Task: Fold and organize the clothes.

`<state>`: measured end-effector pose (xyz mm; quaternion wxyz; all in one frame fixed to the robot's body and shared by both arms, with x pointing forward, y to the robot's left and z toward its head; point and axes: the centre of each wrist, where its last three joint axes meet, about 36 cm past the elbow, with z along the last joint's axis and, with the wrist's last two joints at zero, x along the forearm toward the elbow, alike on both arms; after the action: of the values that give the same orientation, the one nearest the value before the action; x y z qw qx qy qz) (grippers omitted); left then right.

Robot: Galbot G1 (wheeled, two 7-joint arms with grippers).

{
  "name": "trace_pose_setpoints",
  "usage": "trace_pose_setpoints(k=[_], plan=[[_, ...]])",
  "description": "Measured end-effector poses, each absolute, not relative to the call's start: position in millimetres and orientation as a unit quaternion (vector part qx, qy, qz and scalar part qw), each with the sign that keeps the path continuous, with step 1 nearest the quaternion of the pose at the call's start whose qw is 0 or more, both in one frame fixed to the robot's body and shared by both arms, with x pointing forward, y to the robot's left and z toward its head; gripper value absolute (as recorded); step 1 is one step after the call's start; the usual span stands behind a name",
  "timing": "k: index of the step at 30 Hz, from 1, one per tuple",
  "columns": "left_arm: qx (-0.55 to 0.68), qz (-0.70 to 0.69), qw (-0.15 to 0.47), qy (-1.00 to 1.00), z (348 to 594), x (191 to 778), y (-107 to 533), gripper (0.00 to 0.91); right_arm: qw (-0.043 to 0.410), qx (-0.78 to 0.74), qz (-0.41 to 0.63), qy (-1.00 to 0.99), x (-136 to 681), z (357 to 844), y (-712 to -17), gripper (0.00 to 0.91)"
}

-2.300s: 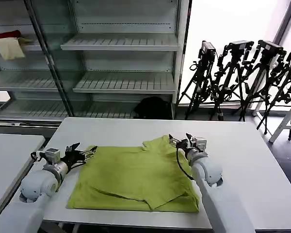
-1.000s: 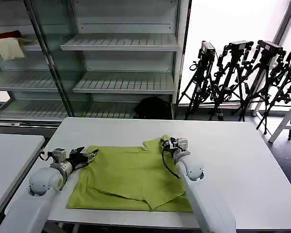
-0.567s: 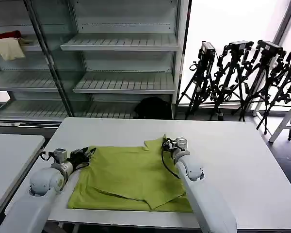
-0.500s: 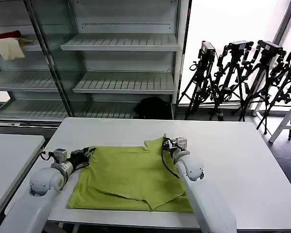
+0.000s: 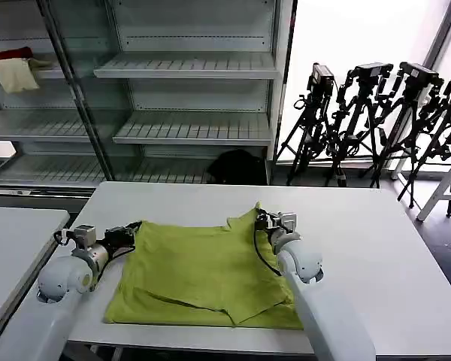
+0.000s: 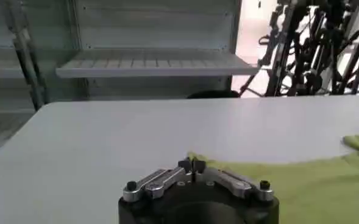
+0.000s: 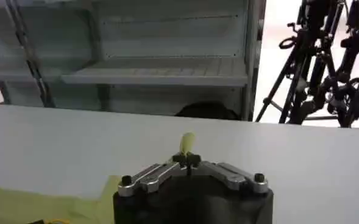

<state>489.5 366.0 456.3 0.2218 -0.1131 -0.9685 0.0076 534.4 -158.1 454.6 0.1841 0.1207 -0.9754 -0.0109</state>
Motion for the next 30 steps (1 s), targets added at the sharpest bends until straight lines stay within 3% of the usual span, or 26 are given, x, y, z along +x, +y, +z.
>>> trace_pose_setpoints(k=[17, 30], plan=[[-0.141, 0.046, 0.185, -0.972, 480.1, 420.4, 366.8, 0.0, 0.162, 0.139, -0.042, -0.976, 436.0, 467.3, -182.9, 0.0], [-0.135, 0.057, 0.194, -0.97, 476.7, 353.6, 368.8, 0.0, 0.182, 0.143, -0.044, -0.972, 350.5, 464.3, -203.0, 0.0]])
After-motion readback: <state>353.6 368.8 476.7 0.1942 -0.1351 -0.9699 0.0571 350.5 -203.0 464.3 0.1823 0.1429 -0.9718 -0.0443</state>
